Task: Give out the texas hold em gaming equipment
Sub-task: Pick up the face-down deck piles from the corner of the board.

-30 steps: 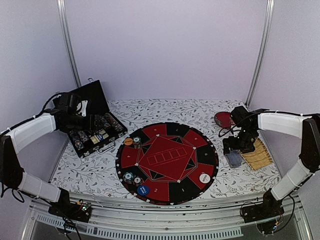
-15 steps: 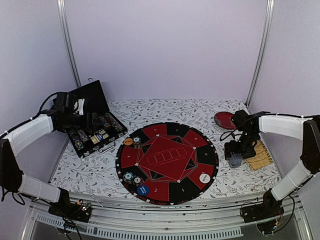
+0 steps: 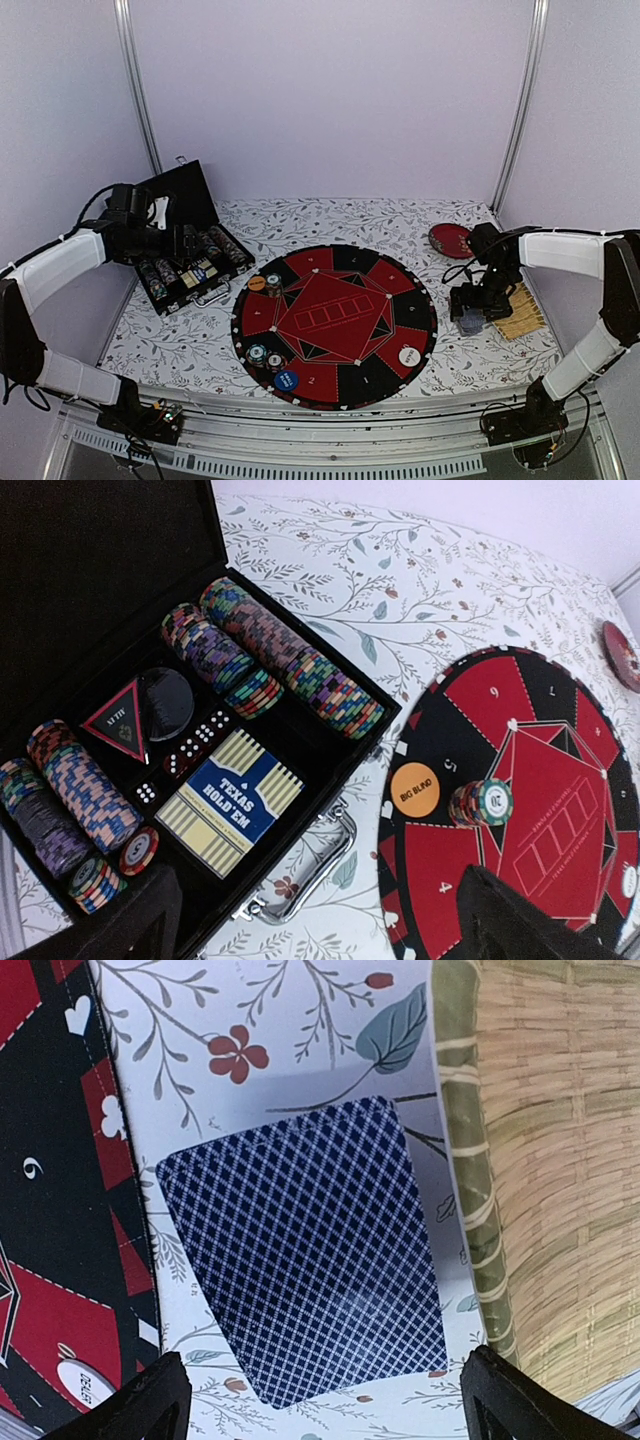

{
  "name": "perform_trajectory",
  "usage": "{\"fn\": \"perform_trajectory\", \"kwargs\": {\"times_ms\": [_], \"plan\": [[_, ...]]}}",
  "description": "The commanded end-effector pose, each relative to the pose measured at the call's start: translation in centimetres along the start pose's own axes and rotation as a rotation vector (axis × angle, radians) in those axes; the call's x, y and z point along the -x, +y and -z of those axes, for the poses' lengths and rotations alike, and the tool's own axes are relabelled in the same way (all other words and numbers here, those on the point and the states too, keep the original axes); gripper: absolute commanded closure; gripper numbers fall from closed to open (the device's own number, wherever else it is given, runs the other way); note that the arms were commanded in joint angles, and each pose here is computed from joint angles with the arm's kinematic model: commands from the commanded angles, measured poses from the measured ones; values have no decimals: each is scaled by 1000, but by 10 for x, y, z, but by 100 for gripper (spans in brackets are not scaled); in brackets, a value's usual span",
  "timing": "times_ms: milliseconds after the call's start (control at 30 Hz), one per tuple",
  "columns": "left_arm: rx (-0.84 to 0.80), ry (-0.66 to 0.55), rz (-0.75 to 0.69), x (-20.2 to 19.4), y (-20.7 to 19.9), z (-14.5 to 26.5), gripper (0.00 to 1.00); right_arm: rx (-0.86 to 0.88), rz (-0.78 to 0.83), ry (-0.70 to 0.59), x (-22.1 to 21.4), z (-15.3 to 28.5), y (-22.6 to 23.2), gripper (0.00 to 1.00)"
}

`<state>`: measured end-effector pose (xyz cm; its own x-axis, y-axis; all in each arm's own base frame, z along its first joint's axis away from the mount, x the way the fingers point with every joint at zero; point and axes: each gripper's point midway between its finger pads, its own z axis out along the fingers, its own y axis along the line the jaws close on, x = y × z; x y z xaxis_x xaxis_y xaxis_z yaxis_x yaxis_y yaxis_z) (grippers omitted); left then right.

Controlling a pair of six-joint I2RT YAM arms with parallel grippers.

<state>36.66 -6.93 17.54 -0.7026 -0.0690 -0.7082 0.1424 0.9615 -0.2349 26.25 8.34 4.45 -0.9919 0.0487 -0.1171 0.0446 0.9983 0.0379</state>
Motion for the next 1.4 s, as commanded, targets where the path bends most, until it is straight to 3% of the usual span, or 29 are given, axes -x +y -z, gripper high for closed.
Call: {"fn": "perform_trajectory", "kwargs": {"times_ms": [0,200,467,767,1033,1233,1367], "plan": [[-9,-20,6,2,2,3,2,21,-6,20,-1,-11,3,3],[-9,-25,5,3,2,4,2,36,7,72,-5,-25,6,3],[-5,-30,8,4,4,5,2,10,6,140,-14,-45,3,15],[-4,-36,11,5,6,6,2,-24,-8,145,-14,-51,-2,15],[-4,-37,12,4,6,7,2,-6,-1,150,-15,-55,1,43],[-3,-40,11,5,7,7,2,9,2,131,-12,-50,4,57],[1,-42,10,5,7,8,2,23,12,108,-8,-41,8,59]]}}
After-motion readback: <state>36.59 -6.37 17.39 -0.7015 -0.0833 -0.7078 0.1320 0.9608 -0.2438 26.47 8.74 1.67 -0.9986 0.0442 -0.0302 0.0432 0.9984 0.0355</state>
